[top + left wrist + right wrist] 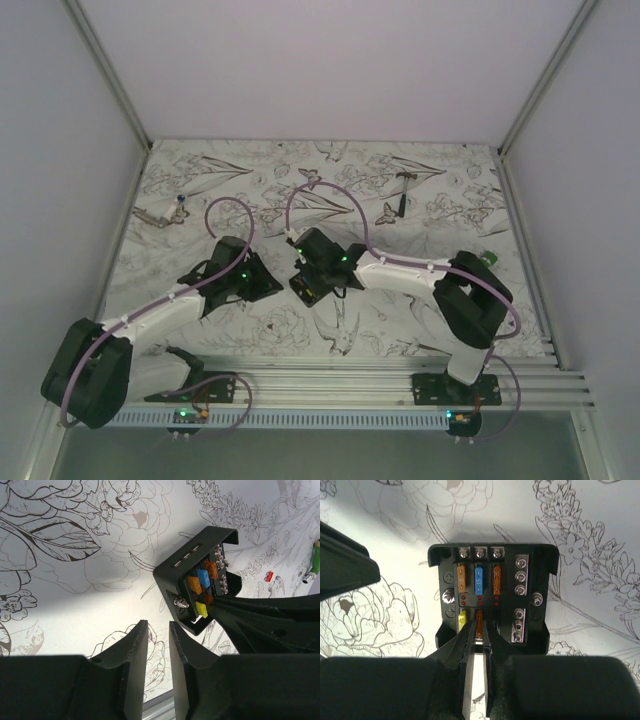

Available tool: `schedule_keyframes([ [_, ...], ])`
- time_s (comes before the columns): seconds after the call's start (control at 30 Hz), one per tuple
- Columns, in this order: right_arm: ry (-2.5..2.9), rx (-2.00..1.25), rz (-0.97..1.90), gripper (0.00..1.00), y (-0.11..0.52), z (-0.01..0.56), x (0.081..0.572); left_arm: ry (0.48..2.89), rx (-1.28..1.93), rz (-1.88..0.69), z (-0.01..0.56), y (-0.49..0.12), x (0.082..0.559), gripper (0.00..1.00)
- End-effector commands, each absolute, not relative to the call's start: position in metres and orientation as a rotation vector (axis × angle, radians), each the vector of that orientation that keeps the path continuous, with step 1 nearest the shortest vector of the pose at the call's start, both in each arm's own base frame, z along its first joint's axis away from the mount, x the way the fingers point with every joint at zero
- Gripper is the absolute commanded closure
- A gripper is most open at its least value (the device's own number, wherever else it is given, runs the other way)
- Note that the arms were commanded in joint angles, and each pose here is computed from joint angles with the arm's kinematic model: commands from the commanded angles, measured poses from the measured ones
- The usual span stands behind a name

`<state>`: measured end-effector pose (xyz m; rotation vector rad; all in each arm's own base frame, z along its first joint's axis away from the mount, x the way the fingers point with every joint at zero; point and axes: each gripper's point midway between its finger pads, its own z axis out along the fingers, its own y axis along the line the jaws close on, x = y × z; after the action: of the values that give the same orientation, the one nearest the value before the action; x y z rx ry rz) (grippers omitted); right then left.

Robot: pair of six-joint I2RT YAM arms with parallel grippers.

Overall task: Snap on the fuse box
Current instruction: Adjust the fuse in the fuse box base, then pick up the fuse from the center of the board.

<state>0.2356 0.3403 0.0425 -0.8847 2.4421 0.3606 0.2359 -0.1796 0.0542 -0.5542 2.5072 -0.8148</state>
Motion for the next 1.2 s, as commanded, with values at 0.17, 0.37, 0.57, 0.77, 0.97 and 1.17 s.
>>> schedule_keyframes([
  [0.17, 2.426, -0.884, 0.394, 0.72, 0.332, 0.069, 0.232, 2.547, -0.519, -0.809, 0.049, -0.180, 0.225, 0.72],
  [0.37, 2.473, -0.799, 0.345, 0.67, 0.296, 0.065, 0.239, 2.558, -0.476, -0.810, 0.051, -0.184, 0.226, 0.64],
  [0.57, 2.511, -0.614, 0.183, 0.59, 0.229, 0.063, 0.261, 2.578, -0.395, -0.811, 0.055, -0.197, 0.227, 0.57],
  [0.77, 2.567, -0.370, 0.025, 0.52, 0.157, 0.050, 0.277, 2.588, -0.297, -0.740, 0.058, -0.205, 0.226, 0.46],
  [0.97, 2.619, -0.204, -0.013, 0.50, 0.119, 0.034, 0.281, 2.595, -0.246, -0.626, 0.059, -0.199, 0.223, 0.31],
  [1.17, 2.635, -0.181, 0.010, 0.52, 0.118, 0.031, 0.274, 2.597, -0.244, -0.621, 0.059, -0.200, 0.224, 0.26],
])
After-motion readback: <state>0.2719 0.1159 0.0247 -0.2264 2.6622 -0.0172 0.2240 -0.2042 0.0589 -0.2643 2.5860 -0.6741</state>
